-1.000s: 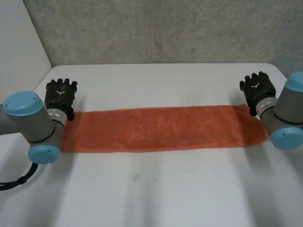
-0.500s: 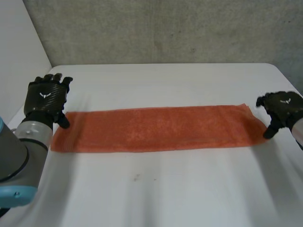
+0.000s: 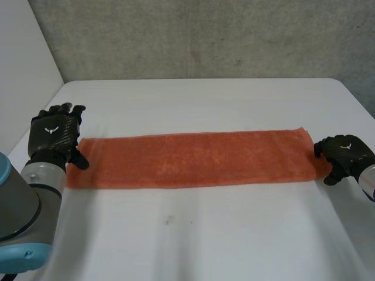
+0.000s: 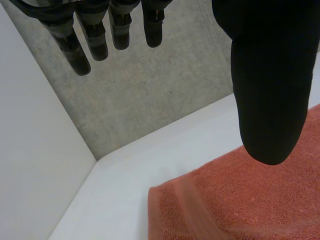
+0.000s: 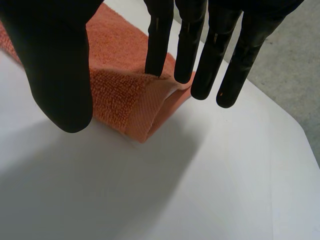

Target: Fold the laundry

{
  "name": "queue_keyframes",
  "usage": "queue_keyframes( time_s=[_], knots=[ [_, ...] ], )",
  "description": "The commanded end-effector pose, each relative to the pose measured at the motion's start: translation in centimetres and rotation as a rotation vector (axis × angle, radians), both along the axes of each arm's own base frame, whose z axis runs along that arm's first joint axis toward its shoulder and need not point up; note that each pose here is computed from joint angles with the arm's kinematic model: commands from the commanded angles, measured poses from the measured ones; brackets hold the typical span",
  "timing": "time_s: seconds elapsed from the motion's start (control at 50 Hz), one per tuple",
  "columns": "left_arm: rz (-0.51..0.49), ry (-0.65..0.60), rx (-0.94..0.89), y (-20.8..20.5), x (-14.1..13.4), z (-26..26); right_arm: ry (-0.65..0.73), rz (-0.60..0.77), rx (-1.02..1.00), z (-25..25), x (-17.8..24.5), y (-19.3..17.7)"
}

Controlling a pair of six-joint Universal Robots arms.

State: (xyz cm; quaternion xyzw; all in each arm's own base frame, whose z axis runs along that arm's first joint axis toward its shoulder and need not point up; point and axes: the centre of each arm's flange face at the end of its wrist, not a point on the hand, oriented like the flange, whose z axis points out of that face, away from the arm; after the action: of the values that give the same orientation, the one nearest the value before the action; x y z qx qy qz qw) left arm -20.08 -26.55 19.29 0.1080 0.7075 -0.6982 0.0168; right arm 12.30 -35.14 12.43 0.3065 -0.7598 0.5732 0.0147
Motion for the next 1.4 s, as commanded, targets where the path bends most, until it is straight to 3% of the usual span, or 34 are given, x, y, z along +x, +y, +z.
queue_keyframes(
  time_s=[0.02, 0.2, 0.26, 0.3, 0.34, 0.4, 0.48, 0.58, 0.62, 0.64, 0.68, 0.74, 0.78, 0.8, 0.84, 0.9, 0.94, 1.1, 1.2, 1.28, 1.4],
  knots=[
    [-0.003, -0.002, 0.006, 0.0, 0.0, -0.1, 0.030, 0.006, -0.020, -0.5, 0.0, -0.6],
    [-0.003, -0.003, 0.008, 0.1, 0.0, -0.2, 0.063, -0.076, -0.082, -0.1, -1.2, -2.3],
    [-0.003, -0.004, 0.013, 0.3, 0.0, -0.2, 0.108, -0.194, -0.101, 0.5, -3.0, -3.3],
    [-0.003, -0.004, 0.013, 0.3, 0.0, -0.2, 0.164, -0.347, -0.107, 1.0, -6.8, -4.4],
    [-0.004, -0.003, 0.013, 0.3, 0.0, -0.2, 0.198, -0.403, -0.111, 1.4, -8.6, -4.9],
    [-0.003, -0.005, 0.016, 0.3, 0.0, -0.3, 0.261, -0.455, -0.106, 2.4, -11.4, -5.3],
    [-0.006, -0.006, 0.020, 0.4, 0.0, -0.5, 0.263, -0.442, -0.101, 3.0, -11.6, -5.5],
    [-0.004, -0.006, 0.020, 0.4, 0.0, -0.5, 0.166, -0.347, -0.160, 5.1, -7.5, -5.6],
    [-0.003, -0.006, 0.019, 0.4, 0.1, -0.4, 0.084, -0.203, -0.237, 7.7, -1.3, -4.8],
    [-0.003, -0.006, 0.019, 0.4, 0.1, -0.4, 0.083, -0.202, -0.237, 7.7, -1.3, -4.8],
    [-0.003, -0.006, 0.019, 0.4, 0.1, -0.4, 0.022, -0.054, -0.285, 9.4, 4.7, -3.3],
    [0.000, -0.005, 0.016, 0.3, 0.1, -0.3, -0.010, 0.027, -0.311, 10.2, 7.7, -2.4],
    [0.000, -0.005, 0.016, 0.3, 0.1, -0.3, -0.067, 0.200, -0.329, 10.8, 13.5, 0.0],
    [0.002, -0.005, 0.016, 0.2, 0.2, -0.3, -0.067, 0.201, -0.329, 10.8, 13.6, 0.0],
    [0.003, -0.005, 0.014, 0.2, 0.2, -0.3, -0.113, 0.397, -0.299, 9.5, 19.4, 3.3],
    [0.003, -0.006, 0.017, 0.3, 0.2, -0.4, -0.132, 0.499, -0.289, 8.9, 22.2, 5.3],
    [0.003, -0.006, 0.017, 0.3, 0.2, -0.4, -0.149, 0.645, -0.255, 7.2, 26.3, 8.9],
    [-0.001, -0.007, 0.022, 0.4, 0.1, -0.5, -0.129, 0.809, -0.139, 1.4, 30.6, 14.5],
    [-0.003, -0.010, 0.026, 0.4, 0.1, -0.6, -0.117, 0.815, -0.114, 0.5, 30.9, 15.4],
    [-0.017, -0.008, 0.020, 0.4, -0.2, -0.5, -0.119, 0.785, -0.130, 1.5, 30.5, 15.0],
    [-0.092, 0.002, -0.015, 1.0, -2.2, 0.3, -0.163, 0.570, -0.194, 6.9, 26.8, 11.7]
  ],
)
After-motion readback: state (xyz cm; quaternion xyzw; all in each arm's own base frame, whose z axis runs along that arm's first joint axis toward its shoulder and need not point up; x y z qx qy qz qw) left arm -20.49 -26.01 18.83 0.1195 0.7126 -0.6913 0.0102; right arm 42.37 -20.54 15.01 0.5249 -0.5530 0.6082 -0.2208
